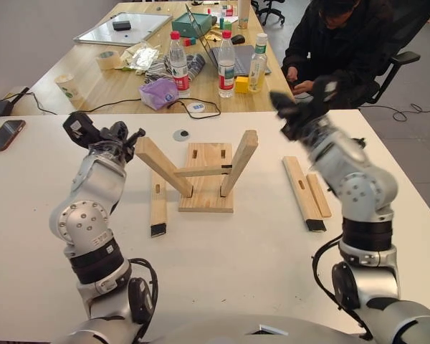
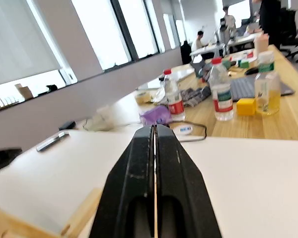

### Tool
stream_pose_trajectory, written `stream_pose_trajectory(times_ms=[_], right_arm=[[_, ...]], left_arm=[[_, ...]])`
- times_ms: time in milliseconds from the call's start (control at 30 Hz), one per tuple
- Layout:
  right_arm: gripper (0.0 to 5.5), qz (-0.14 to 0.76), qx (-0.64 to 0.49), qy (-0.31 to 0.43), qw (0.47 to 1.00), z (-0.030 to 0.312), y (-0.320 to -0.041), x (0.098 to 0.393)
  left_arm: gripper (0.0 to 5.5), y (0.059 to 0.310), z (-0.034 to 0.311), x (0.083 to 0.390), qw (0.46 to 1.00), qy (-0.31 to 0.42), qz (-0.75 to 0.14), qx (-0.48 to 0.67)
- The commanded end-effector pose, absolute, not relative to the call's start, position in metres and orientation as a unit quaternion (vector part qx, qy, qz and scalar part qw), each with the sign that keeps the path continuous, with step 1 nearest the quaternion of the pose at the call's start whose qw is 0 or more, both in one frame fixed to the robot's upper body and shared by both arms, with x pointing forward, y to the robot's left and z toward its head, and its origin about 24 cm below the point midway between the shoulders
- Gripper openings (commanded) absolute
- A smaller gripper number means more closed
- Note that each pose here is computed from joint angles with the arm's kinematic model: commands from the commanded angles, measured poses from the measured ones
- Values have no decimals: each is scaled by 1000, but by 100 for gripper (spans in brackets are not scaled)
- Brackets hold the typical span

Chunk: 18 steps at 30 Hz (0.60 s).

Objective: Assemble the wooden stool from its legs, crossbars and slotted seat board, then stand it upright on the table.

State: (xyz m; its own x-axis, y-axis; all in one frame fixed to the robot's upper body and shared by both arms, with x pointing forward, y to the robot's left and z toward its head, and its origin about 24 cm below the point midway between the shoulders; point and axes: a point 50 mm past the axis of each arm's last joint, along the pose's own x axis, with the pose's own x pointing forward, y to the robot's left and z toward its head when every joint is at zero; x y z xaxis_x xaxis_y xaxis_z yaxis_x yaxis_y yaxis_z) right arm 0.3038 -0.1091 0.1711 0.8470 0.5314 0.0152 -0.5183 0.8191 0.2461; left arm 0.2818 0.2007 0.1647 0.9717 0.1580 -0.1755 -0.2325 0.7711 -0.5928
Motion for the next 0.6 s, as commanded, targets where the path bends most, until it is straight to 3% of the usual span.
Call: stream_pose_trajectory(times_ms=[33,233,600], right_arm=[[3,325,87,52,940,161,-76,283],[3,380,51,58,922,162,-50,261],[3,474,9,103,874,155,-39,241]], left_arm=[[0,181,169,289,940,67,97,-320],[0,149,174,292,944,78,54,-315],[0,120,171,311,947,103,-21,-302]])
